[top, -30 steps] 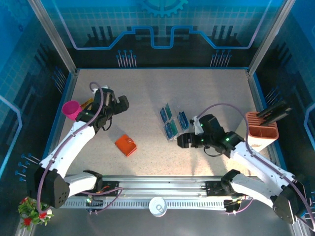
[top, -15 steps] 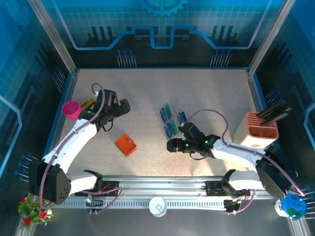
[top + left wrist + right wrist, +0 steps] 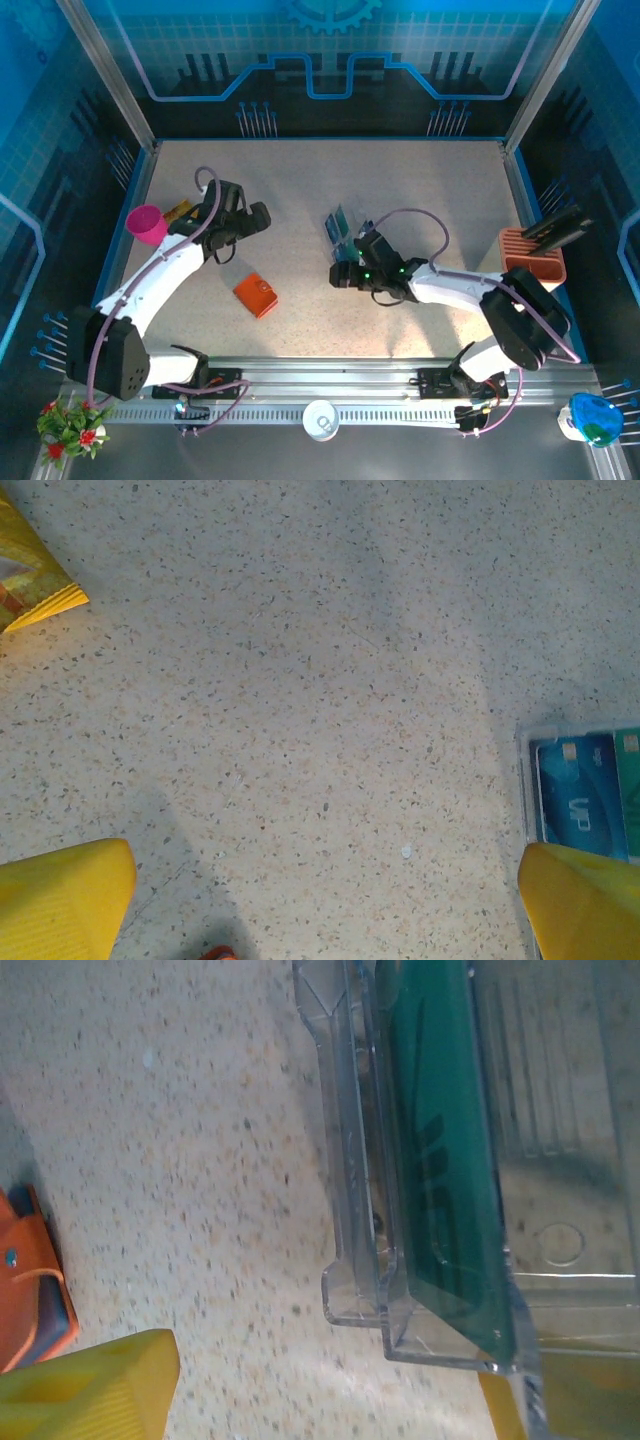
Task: Put the credit cards into the card holder
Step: Move the storage box to the top-center of the table.
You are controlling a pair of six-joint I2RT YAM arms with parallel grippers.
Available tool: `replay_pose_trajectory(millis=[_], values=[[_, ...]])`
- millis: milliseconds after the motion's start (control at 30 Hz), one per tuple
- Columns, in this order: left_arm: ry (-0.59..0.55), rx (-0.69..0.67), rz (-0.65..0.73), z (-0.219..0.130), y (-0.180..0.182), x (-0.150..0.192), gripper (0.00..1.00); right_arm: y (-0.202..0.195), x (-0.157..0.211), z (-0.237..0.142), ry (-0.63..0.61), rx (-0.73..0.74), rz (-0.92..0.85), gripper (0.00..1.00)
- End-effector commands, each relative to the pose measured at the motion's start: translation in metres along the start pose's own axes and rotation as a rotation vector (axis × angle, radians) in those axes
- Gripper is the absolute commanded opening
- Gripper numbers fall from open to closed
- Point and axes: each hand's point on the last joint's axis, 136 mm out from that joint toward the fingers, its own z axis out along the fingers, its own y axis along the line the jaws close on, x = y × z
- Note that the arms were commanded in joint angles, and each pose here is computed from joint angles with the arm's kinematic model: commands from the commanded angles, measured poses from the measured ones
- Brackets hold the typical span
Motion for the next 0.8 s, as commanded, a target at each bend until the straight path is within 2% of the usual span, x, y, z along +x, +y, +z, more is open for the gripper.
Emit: replay_pose_trajectory(millis=[0,267,367,600,767], values=[[-0.016,0.048,-0.007,-0.004,-0.016,-0.011,0.99,0.019,-0.032,0.01,-0.05,-0.064,-0.017,0.79],[0.012,0.065,-0.026,-0.002,-0.018,-0.004,0.99,0.03,-0.079,0.038,-0.031,-0.114,-0.023,0.75],[0.02,0.069,-0.04,-0.002,-0.017,-0.001,0.99,0.04,-0.081,0.034,0.012,-0.147,-0.062,0.71],[0.019,0.063,-0.072,-0.014,-0.012,0.002,0.99,0.063,-0.036,-0.007,0.107,-0.208,-0.127,0.7],[0.011,0.053,-0.065,-0.023,-0.006,0.003,0.99,0.084,0.005,-0.01,0.23,-0.285,-0.117,0.64]])
